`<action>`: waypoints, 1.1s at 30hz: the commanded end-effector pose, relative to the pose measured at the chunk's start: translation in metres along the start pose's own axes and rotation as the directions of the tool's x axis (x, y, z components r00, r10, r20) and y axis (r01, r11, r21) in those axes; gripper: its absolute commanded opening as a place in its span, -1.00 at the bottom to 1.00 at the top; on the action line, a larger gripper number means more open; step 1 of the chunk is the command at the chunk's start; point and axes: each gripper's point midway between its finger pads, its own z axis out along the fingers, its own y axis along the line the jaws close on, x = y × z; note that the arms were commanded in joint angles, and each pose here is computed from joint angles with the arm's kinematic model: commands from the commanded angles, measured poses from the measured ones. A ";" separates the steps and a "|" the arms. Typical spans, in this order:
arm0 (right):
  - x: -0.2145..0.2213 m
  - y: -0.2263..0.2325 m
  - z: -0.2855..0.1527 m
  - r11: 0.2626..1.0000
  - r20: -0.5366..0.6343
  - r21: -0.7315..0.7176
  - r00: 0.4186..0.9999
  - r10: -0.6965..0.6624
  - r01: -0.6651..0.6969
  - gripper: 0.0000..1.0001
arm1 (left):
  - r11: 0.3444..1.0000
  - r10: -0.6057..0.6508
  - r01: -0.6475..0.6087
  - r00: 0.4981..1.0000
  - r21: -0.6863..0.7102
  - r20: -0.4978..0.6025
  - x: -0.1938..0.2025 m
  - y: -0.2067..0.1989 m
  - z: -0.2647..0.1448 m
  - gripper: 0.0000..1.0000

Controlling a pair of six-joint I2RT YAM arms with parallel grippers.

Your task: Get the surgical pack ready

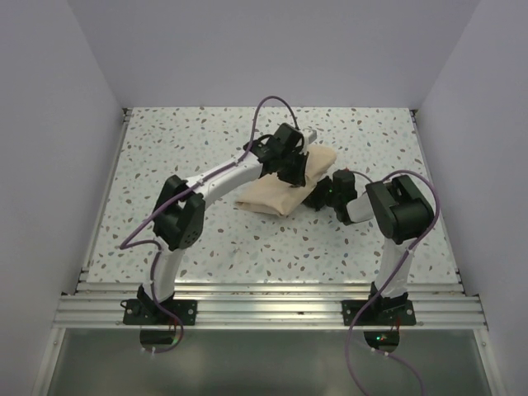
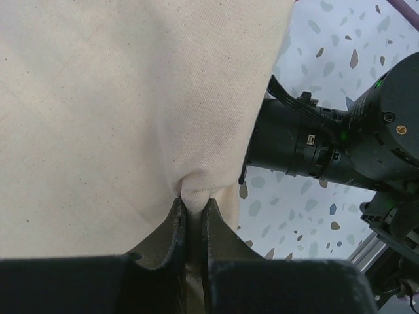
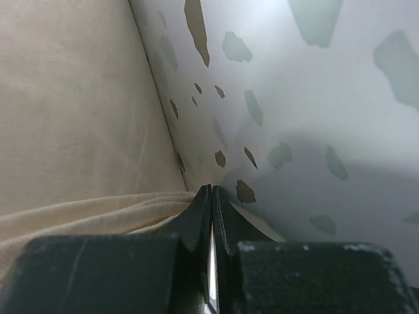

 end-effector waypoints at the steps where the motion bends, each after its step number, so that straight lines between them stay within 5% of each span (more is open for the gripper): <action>1: -0.002 0.015 -0.003 0.998 0.019 -0.062 0.999 -0.029 0.030 -1.00 | 0.993 0.012 -0.025 0.994 0.115 0.113 -0.019 -0.039 -0.012 -1.00; 13: -0.005 -0.042 -0.045 0.974 0.014 0.227 1.000 -0.020 0.016 -1.00 | 0.993 -0.001 -0.011 0.995 0.119 0.104 0.010 -0.034 0.036 -1.00; 17: 0.008 -0.078 -0.065 0.893 -0.064 0.449 0.998 -0.013 0.040 -1.00 | 0.992 0.004 -0.018 0.993 0.121 0.119 -0.003 -0.037 0.036 -1.00; 26: -0.015 -0.075 -0.109 0.864 -0.042 0.494 0.996 -0.081 0.091 -1.00 | 0.993 0.036 -0.056 0.982 0.100 0.187 -0.045 -0.038 -0.006 -1.00; 33: -0.034 -0.008 -0.122 0.907 -0.011 0.355 0.971 -0.238 0.226 -0.99 | 0.994 0.076 -0.089 0.981 0.063 0.178 -0.045 -0.030 -0.015 -1.00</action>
